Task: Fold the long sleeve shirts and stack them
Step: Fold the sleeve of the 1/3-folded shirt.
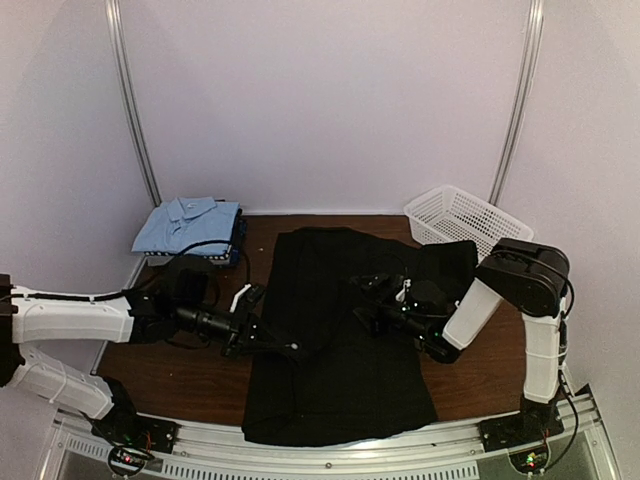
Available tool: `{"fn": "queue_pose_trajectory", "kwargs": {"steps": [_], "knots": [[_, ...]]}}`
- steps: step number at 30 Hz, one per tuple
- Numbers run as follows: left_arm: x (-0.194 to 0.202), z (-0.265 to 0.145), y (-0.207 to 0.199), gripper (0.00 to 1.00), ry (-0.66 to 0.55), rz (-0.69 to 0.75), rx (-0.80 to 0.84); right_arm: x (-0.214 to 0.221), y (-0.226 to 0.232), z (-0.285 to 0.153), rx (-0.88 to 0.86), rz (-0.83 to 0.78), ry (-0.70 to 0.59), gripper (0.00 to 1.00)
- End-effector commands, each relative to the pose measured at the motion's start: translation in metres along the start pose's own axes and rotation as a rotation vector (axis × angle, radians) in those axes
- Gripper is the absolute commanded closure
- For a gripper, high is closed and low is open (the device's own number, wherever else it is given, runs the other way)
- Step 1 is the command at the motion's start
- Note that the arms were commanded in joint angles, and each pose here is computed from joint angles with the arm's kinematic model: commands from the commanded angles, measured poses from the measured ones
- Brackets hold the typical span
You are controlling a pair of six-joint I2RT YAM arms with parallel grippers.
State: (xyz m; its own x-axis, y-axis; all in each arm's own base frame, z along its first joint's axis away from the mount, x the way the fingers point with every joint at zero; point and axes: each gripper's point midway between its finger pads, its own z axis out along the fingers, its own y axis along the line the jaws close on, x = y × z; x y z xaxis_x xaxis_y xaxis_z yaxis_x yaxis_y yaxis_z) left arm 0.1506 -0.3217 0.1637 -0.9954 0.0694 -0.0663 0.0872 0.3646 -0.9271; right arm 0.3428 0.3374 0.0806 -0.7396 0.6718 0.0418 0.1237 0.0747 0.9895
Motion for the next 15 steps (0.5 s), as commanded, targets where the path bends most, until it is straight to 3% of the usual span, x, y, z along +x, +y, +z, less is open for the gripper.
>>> {"fn": "queue_pose_trajectory", "kwargs": {"steps": [1,10,12,15], "knots": [[0.011,0.005,0.028,1.0,0.036,-0.006,-0.054,-0.006,0.017,-0.012,-0.067,-0.001,-0.031,0.0],[0.035,0.02,0.06,1.0,0.125,-0.017,-0.15,-0.005,0.012,-0.018,0.013,-0.097,-0.023,0.0],[0.041,0.022,0.061,0.92,0.142,-0.002,-0.163,-0.004,0.01,-0.019,0.065,-0.159,-0.017,0.0],[0.042,0.019,0.059,0.63,0.143,0.051,-0.213,-0.007,0.002,-0.025,0.167,-0.27,-0.016,0.0]]}}
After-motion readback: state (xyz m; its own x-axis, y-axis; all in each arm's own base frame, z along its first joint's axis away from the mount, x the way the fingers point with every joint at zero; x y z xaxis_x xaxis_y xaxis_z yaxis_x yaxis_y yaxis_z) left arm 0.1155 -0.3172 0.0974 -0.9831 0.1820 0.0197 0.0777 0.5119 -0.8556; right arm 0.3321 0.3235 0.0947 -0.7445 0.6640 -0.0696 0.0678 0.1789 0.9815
